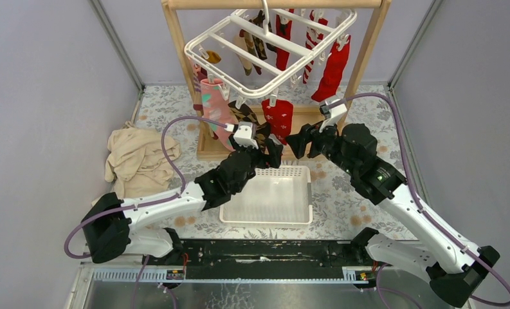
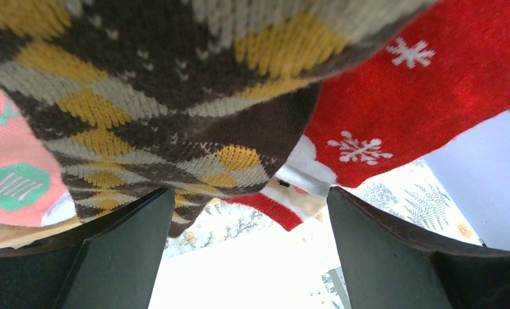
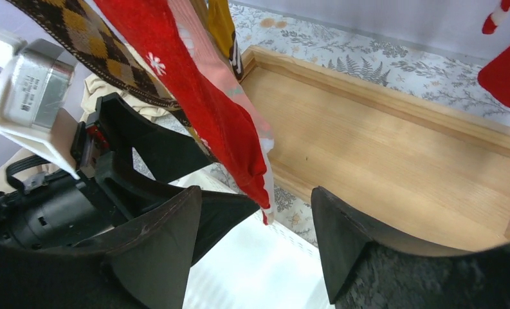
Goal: Remove the socks clipped to the hanger
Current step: Remove the sock from the hanger.
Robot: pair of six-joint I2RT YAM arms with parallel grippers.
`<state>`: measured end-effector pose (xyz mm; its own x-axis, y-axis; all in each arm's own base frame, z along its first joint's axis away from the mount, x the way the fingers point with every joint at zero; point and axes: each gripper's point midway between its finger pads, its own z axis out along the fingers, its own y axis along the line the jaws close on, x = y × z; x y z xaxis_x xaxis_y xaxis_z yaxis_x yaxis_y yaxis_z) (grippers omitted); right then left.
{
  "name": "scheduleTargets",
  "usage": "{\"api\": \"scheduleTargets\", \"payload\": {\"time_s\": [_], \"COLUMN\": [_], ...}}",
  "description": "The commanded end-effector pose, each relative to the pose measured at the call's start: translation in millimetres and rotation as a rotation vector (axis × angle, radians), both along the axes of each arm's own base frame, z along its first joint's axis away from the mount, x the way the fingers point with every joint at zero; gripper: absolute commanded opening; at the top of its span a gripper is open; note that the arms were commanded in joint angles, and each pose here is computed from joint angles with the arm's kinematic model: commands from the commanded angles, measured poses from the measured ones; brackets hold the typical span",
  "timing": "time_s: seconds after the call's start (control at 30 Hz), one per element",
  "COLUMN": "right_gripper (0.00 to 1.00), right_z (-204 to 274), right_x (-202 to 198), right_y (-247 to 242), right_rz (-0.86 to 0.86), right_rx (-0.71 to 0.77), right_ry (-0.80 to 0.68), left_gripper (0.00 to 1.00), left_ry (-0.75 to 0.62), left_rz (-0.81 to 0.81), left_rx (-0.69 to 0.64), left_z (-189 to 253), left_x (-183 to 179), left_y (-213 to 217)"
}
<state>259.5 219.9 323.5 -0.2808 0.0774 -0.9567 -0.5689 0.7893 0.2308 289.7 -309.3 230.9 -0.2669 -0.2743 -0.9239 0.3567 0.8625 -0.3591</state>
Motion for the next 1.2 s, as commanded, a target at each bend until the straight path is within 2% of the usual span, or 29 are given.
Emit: {"api": "scheduleTargets", "payload": {"time_s": [0.0, 0.23, 0.3, 0.37, 0.43, 0.53, 0.63, 0.9, 1.17], "right_gripper": [0.71, 0.73, 0.69, 0.58, 0.39, 0.18, 0.09, 0.06, 0.07], "right_z": [-3, -13, -17, -24, -30, -30, -20, 1, 16], "right_x": [4, 13, 20, 25, 27, 25, 16, -16, -54], "right_y": [19, 42, 48, 54, 59, 59, 55, 42, 48], "right_rz": [0.079, 0.143, 0.139, 0.147, 0.156, 0.159, 0.171, 0.232, 0.389], "right_rx": [0.002, 0.067, 0.068, 0.057, 0.054, 0.057, 0.065, 0.042, 0.08], "right_ry": [-0.064, -0.1, -0.082, -0.058, -0.036, -0.024, -0.03, 0.036, 0.086], "left_gripper": [0.95, 0.94, 0.94, 0.94, 0.96, 0.98, 0.98, 0.99, 0.99], "left_ry": [-0.071, -0.071, -0.068, -0.056, -0.039, -0.021, -0.019, -0.102, -0.125], "left_rz": [0.013, 0.007, 0.007, 0.012, 0.013, -0.001, -0.04, -0.169, -0.314], "left_rx": [-0.046, -0.049, -0.047, -0.041, -0.032, -0.029, -0.023, -0.085, -0.071], "left_z": [23, 24, 25, 26, 27, 32, 38, 54, 53], "left_x": [1, -2, -4, -6, -11, -20, -31, -61, -70], "left_y": [4, 7, 9, 15, 21, 30, 36, 48, 18]}}
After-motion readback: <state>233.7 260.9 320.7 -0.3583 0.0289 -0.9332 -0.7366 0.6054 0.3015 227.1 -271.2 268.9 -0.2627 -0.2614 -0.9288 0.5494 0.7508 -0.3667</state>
